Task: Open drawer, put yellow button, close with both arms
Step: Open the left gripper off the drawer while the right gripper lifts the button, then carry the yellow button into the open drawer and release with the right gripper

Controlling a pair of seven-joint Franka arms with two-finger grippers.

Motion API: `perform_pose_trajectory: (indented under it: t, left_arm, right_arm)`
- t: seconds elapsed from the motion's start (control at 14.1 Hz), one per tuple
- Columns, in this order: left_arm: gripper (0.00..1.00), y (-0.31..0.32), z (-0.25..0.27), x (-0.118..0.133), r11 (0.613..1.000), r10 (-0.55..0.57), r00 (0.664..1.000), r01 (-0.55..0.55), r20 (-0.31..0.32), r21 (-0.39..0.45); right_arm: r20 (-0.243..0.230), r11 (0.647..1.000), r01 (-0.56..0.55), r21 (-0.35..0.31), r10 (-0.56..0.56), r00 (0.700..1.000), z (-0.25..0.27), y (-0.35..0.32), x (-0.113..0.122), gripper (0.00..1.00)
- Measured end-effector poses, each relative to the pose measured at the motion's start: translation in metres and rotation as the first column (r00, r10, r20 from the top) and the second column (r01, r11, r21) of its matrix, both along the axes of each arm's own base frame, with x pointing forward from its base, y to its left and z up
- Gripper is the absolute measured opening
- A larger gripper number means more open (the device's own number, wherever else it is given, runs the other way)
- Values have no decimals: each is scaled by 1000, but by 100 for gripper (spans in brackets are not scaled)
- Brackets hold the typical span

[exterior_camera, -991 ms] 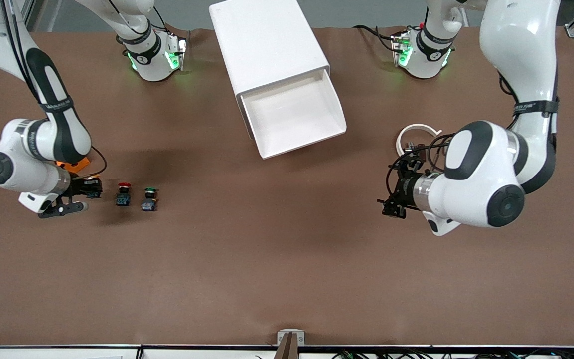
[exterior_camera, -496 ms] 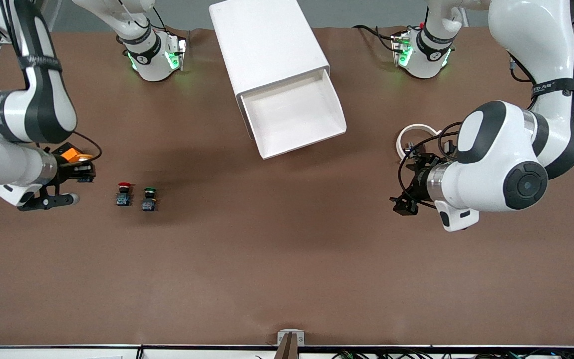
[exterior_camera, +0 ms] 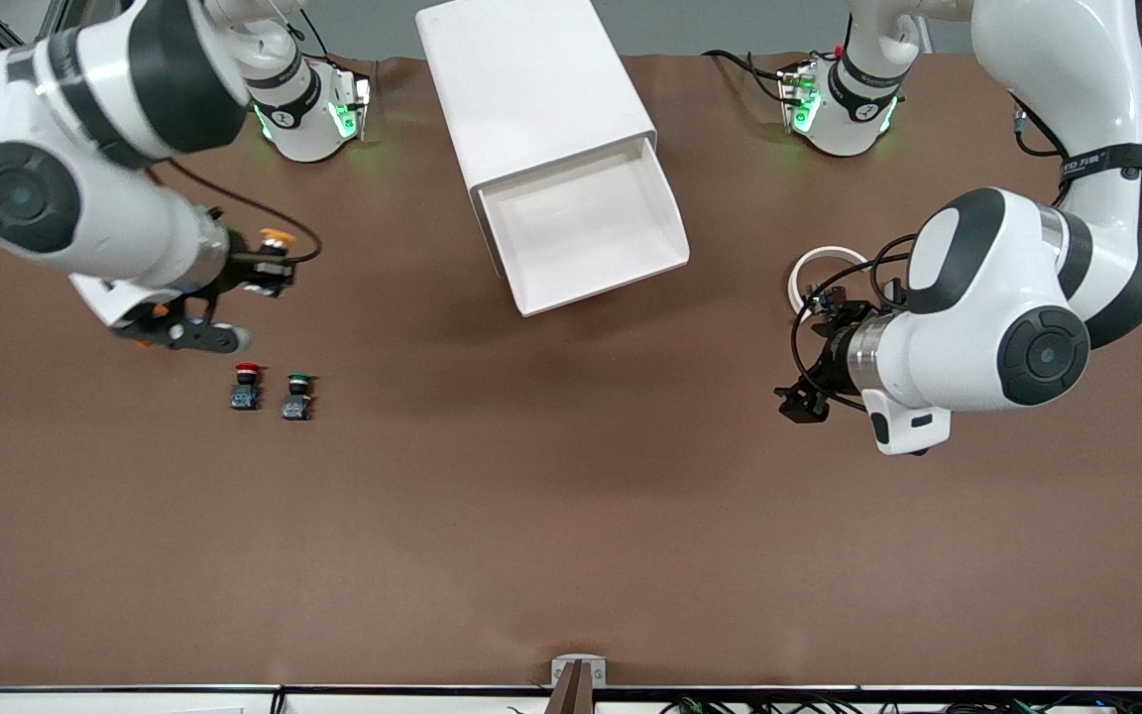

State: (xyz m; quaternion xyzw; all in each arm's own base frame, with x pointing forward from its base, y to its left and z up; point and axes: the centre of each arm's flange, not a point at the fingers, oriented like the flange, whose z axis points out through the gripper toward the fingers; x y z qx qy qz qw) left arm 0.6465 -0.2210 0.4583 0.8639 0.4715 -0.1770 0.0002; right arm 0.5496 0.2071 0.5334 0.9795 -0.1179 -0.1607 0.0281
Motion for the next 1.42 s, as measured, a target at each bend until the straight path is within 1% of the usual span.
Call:
perform_pose_trajectory:
  t: [0.14, 0.21, 0.28, 0.35, 0.57, 0.71, 0.85, 0.99, 1.06, 1.13, 1.27, 1.42]
  left_arm:
    - [100, 3, 6, -3, 999, -34, 999, 34, 7, -10]
    - [100, 5, 8, -5, 998, -61, 998, 61, 10, -17]
    - [100, 7, 9, -9, 995, -96, 995, 96, 12, -25]
    - [100, 9, 10, -12, 991, -127, 992, 128, 16, -32]
    - [100, 22, 7, -14, 972, -227, 973, 228, 28, -51]
    - [100, 30, -3, -14, 947, -311, 950, 312, 35, -80]
    - [100, 37, -14, -13, 917, -381, 923, 384, 51, -105]
    - [100, 43, -26, -12, 888, -436, 896, 443, 82, -121]
    - [100, 44, -34, -12, 874, -459, 882, 470, 103, -125]
    - [100, 45, -43, -14, 862, -478, 870, 491, 123, -125]
    - [100, 45, -59, -21, 839, -512, 845, 531, 155, -123]
    - [100, 39, -72, -28, 822, -535, 828, 556, 169, -123]
  right_arm:
    - [8, 993, 118, -25, -117, 993, 8, 53, -20, 41]
    - [13, 982, 186, -32, -185, 983, 12, 80, -32, 41]
    - [27, 964, 265, -28, -265, 964, 18, 106, -42, 41]
    - [44, 939, 344, -13, -343, 938, 24, 130, -50, 41]
    - [86, 843, 538, 29, -538, 838, 28, 196, -76, 41]
    - [94, 775, 631, 43, -632, 769, 17, 242, -96, 41]
    - [92, 706, 708, 33, -707, 701, -3, 279, -112, 41]
    - [91, 637, 771, -5, -767, 635, -29, 297, -116, 41]
    - [94, 615, 788, -27, -783, 614, -42, 301, -114, 41]
    - [99, 605, 795, -44, -790, 606, -54, 302, -111, 41]
    - [115, 595, 800, -69, -792, 599, -72, 304, -107, 41]
    - [126, 577, 812, -89, -802, 583, -83, 305, -105, 41]
